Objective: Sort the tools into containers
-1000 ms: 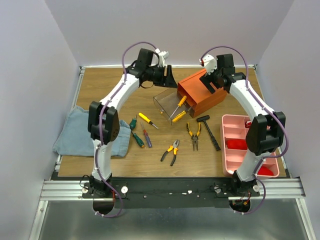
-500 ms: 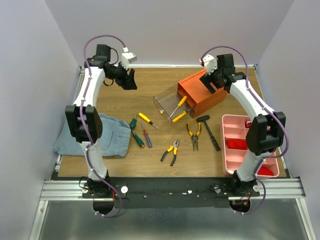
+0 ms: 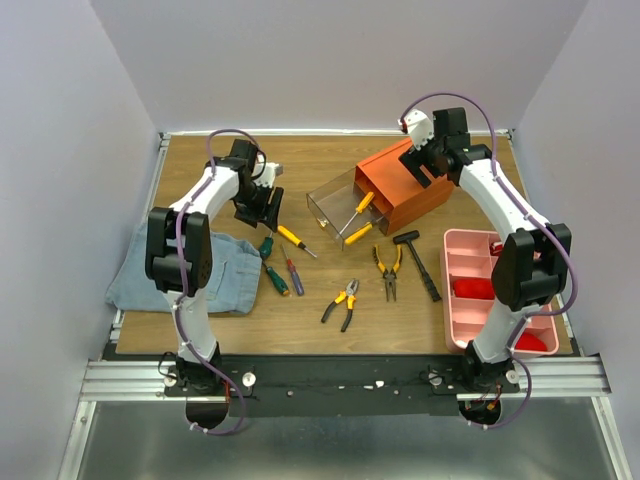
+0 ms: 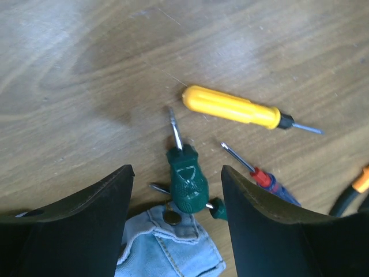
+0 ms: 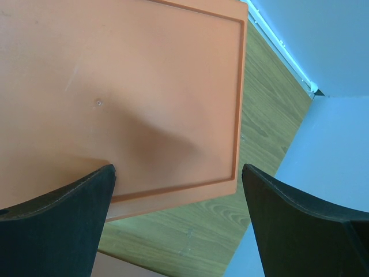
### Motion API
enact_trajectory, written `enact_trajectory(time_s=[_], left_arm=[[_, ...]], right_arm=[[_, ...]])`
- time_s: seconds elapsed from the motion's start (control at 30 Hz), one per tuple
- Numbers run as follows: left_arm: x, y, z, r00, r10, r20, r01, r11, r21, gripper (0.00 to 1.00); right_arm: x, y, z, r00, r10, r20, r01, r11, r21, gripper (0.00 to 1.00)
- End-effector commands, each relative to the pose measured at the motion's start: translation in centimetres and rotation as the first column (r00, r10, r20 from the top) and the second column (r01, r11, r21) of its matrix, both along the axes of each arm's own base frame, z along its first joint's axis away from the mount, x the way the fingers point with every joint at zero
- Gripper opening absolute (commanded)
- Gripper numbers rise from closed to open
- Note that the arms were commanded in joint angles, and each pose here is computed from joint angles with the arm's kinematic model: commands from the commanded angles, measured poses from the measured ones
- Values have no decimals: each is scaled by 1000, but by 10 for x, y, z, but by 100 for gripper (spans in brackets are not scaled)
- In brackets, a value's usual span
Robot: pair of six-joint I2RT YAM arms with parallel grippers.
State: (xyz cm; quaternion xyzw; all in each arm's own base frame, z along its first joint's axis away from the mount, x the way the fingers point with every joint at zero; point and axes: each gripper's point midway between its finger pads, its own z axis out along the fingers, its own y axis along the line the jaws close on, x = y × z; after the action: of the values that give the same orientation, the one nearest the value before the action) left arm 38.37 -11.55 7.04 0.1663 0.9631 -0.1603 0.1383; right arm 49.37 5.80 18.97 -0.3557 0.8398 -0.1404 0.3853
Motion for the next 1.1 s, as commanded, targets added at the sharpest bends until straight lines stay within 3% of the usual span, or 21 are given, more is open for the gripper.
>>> enact_trajectory(time_s=[0.0, 0.17, 0.27, 0.4, 0.5, 0.53, 0.6, 0.63, 0.7, 0.73, 0.83, 0.93, 1.07], left_arm=[[14, 2, 2, 992, 86, 89, -94, 992, 81, 71], [-20, 3, -27, 997, 70, -42, -63, 987, 146, 68], [-31, 6, -33, 997, 75, -35, -69, 986, 150, 67], [-27, 8, -36, 995, 95, -23, -90, 982, 165, 57], [-15, 4, -36, 995, 97, -17, -93, 985, 146, 39], [-5, 1, -29, 995, 95, 4, -95, 987, 129, 19], [9, -12, -9, 997, 77, 29, -77, 997, 22, 3], [27, -22, 18, 992, 65, 105, -60, 997, -52, 0], [41, -42, 57, 980, 55, 190, -12, 976, -219, 0], [56, -47, 91, 950, 70, 306, 16, 963, -271, 0], [69, -69, 151, 896, 79, 436, 112, 912, -396, 0], [57, -110, 191, 882, -9, 471, 290, 799, -527, 0], [45, -153, 193, 898, -116, 425, 370, 720, -587, 0]], right_arm=[[-37, -5, -61, 969, 4, -248, -19, 998, -58, 100], [-37, -5, -62, 968, 6, -249, -21, 998, -58, 100], [-36, -6, -62, 970, 5, -243, -20, 998, -58, 100], [-35, -4, -63, 970, 8, -244, -22, 998, -55, 100], [-34, -4, -63, 969, 7, -246, -19, 999, -49, 100], [-34, -3, -63, 969, 8, -246, -20, 999, -47, 100], [-33, -4, -61, 970, 6, -242, -18, 999, -47, 100], [-34, -3, -61, 970, 7, -243, -19, 999, -48, 100], [-35, -3, -61, 970, 9, -245, -22, 999, -48, 100], [-37, -4, -63, 969, 8, -249, -21, 999, -50, 100], [-38, -6, -64, 969, 7, -248, -22, 998, -55, 100], [-38, -6, -63, 969, 8, -245, -23, 998, -55, 100], [-36, -4, -61, 970, 10, -241, -24, 998, -54, 100]])
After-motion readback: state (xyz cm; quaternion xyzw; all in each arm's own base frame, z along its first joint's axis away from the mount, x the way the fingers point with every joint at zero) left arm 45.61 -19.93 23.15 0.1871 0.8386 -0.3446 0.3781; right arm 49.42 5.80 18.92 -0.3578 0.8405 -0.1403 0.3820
